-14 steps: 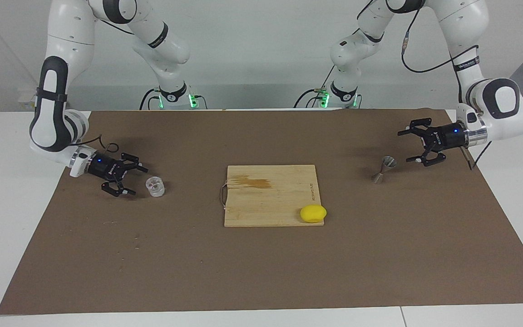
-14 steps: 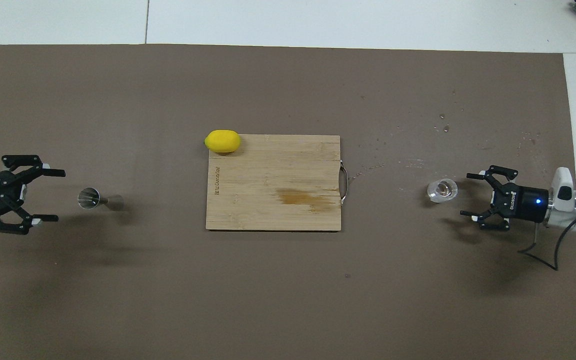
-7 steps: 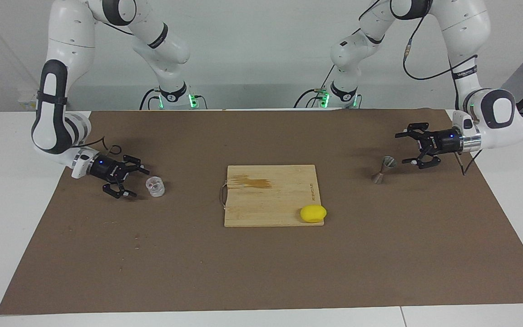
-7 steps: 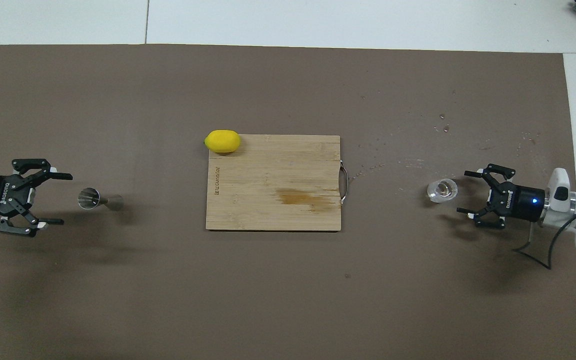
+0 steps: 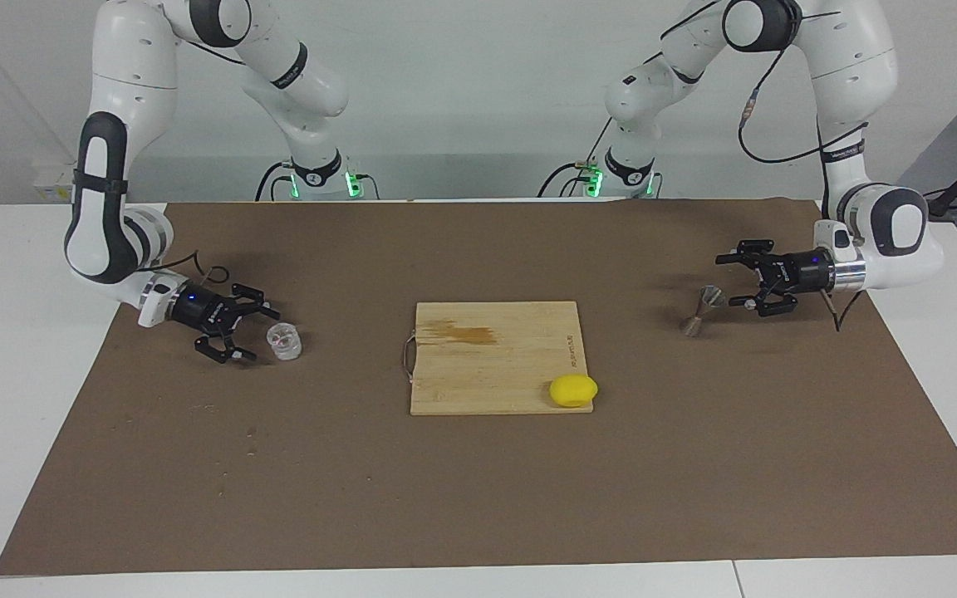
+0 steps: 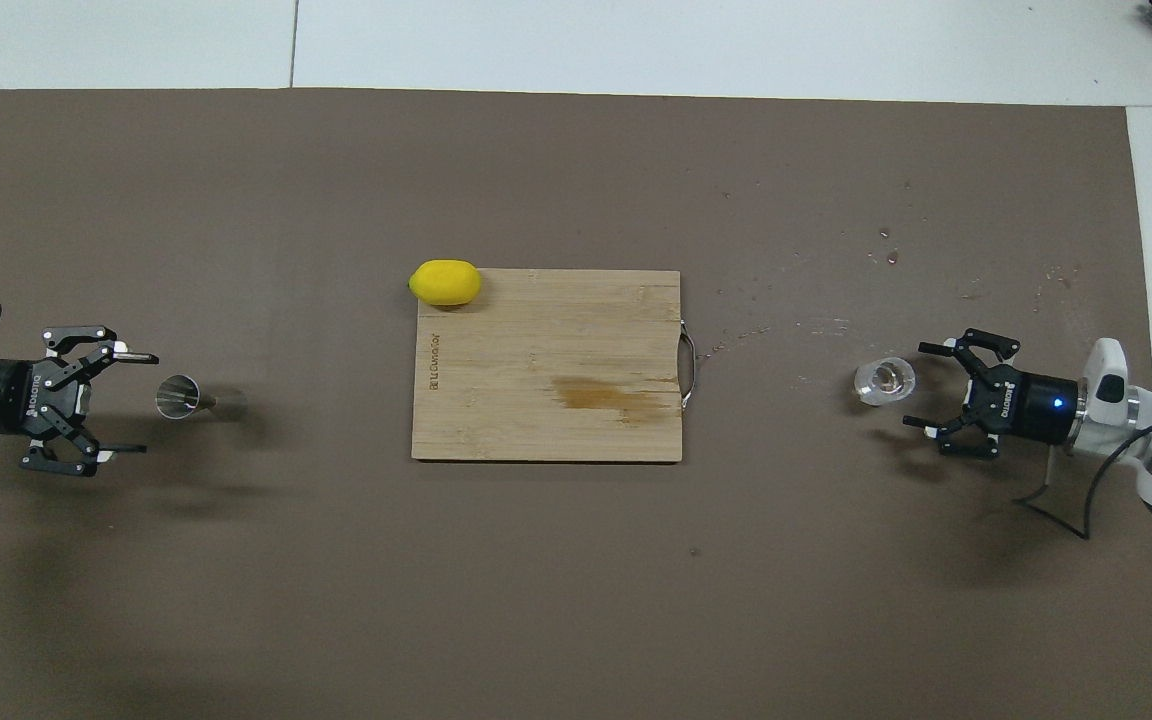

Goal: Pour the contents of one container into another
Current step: 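Move the left gripper to the metal cup while the right gripper approaches the glass, then close the left gripper on the metal cup while the right gripper grasps the glass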

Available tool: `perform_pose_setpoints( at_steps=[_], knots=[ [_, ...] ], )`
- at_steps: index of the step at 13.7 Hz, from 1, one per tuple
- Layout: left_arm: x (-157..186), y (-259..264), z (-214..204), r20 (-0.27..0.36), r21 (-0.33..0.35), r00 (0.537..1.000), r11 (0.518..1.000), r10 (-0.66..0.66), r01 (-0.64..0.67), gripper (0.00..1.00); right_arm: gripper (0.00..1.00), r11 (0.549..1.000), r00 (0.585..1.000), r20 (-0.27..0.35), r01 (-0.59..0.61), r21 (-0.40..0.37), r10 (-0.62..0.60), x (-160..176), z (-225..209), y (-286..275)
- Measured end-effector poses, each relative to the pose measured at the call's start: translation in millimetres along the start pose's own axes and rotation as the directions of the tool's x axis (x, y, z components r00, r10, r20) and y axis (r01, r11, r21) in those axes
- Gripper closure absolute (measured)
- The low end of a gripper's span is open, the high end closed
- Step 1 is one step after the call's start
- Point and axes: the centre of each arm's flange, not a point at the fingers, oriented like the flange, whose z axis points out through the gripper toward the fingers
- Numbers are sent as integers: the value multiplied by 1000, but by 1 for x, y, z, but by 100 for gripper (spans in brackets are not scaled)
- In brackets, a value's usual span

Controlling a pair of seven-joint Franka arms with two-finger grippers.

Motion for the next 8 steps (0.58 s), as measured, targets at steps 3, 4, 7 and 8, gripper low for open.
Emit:
perform_pose_setpoints(
  at_steps=[3, 4, 7, 8],
  knots=[
    [-15, -1, 5, -14, -4, 1000, 1000, 15, -15, 0, 0, 1000, 1000, 5, -7, -5, 7, -3, 1, -2],
    [-23, -1, 6, -19, -3, 1000, 1000, 23, -23, 0, 0, 1000, 1000, 6, -8, -5, 8, -3, 2, -2],
    [-41, -1, 10, -26, 2, 999, 999, 36, -36, 0, 0, 1000, 1000, -10, -11, -14, 10, 0, 8, -1],
    [-43, -1, 10, -28, 2, 999, 999, 39, -39, 0, 0, 1000, 1000, -14, -10, -13, 9, 2, 12, -1]
  ],
)
